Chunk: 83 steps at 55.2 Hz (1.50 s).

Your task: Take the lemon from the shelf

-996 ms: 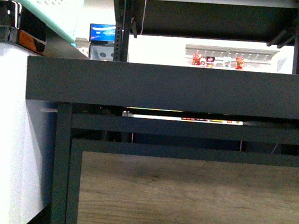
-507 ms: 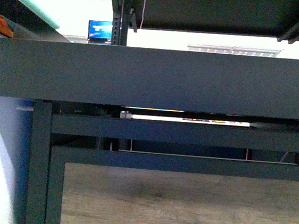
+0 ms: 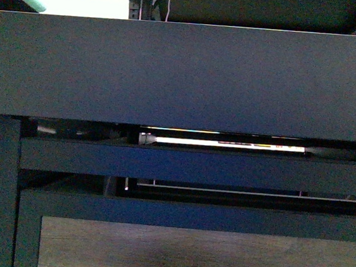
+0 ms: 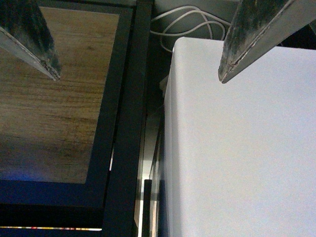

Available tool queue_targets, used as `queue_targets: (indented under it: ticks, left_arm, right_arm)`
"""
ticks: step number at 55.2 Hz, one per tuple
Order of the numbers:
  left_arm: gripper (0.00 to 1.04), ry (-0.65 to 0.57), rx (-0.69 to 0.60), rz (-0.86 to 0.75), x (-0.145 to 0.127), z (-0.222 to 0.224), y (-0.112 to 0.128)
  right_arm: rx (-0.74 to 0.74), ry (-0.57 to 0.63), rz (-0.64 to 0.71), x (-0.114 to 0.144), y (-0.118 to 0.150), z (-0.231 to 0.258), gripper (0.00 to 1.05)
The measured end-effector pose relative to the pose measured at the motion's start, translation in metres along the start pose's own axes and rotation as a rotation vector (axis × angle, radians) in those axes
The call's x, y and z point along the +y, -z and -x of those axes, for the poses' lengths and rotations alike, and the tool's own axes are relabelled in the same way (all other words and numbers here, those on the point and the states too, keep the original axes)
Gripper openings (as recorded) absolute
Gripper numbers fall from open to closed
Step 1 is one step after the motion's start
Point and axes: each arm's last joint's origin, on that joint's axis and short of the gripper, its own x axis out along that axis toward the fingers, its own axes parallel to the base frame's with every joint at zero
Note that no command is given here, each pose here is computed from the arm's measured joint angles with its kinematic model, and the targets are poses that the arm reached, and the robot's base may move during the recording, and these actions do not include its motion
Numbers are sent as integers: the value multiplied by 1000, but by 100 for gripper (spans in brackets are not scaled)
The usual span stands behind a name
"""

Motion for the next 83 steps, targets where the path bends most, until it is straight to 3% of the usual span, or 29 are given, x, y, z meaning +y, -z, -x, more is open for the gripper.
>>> queue_targets:
  ticks: [83]
  left_arm:
    - [97,0,0,0,0,0,0]
  right_arm:
    - [-1,-1,0,0,0,0,97]
